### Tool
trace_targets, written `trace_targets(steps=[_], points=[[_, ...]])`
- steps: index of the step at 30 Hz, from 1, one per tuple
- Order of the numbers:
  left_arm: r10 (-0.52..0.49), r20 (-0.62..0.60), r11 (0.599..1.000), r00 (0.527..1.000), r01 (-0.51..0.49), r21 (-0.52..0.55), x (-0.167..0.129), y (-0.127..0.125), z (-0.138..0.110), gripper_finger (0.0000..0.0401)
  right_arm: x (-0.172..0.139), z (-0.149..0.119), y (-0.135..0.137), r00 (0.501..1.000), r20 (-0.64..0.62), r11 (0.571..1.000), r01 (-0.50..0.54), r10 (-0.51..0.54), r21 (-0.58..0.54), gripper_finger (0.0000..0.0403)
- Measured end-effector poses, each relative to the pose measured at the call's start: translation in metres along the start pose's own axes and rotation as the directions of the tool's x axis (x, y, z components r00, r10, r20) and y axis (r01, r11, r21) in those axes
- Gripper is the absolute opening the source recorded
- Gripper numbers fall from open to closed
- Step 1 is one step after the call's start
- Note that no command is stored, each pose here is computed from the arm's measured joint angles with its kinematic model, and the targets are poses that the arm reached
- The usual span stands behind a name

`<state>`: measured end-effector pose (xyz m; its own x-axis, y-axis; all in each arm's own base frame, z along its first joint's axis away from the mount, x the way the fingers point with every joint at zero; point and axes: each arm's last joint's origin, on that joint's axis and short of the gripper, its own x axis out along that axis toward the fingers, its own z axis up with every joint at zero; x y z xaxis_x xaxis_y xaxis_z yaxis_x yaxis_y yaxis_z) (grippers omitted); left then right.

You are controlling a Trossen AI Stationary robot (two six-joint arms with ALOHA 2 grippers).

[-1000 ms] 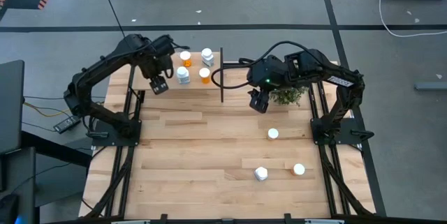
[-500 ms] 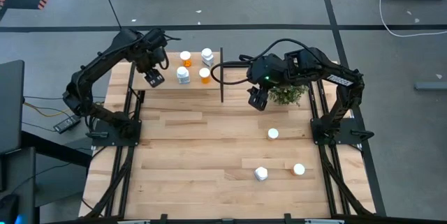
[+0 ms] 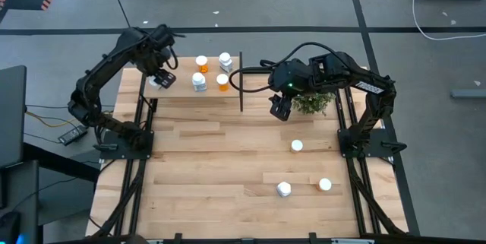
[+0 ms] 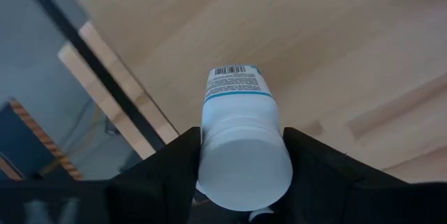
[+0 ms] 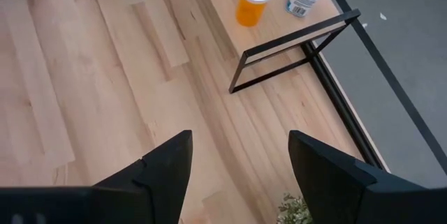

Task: Pick and place medicine bottles onto shelf by color
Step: Put the supplement bottle on the shelf

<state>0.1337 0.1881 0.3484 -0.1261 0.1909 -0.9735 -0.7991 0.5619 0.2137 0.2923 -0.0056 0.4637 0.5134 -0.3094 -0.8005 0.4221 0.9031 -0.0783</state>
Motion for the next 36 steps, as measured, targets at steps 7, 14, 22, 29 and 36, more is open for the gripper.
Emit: trace_targets(steps=[7,14,22,29,36], points=[[0.004,-0.008,0.993,1.0,-0.004,-0.121,0.002,0.008,0.0,0.0199,0.0,0.0,0.0,1.0,-0.001,1.0,0.0,0.0,-0.005,0.0244],[-0.015,-0.007,0.981,1.0,0.014,-0.193,0.002,0.007,0.0,0.0227,0.0,0.0,0.0,1.0,-0.001,1.0,0.0,0.0,-0.012,0.0244],[-0.032,-0.007,0.976,0.999,0.03,-0.217,0.002,0.007,0.0,0.0293,0.0,0.0,0.0,1.0,-0.001,1.0,0.0,0.0,-0.016,0.0244],[-0.046,0.068,0.979,0.997,0.059,-0.193,-0.017,0.002,0.0,0.0313,0.0,0.0,0.0,1.0,-0.001,1.0,0.0,0.0,-0.021,0.0244],[-0.079,0.273,0.983,0.959,0.12,-0.137,-0.069,-0.012,-0.002,0.0314,0.002,0.002,-0.005,1.0,-0.002,1.0,0.012,-0.012,-0.014,0.0244]])
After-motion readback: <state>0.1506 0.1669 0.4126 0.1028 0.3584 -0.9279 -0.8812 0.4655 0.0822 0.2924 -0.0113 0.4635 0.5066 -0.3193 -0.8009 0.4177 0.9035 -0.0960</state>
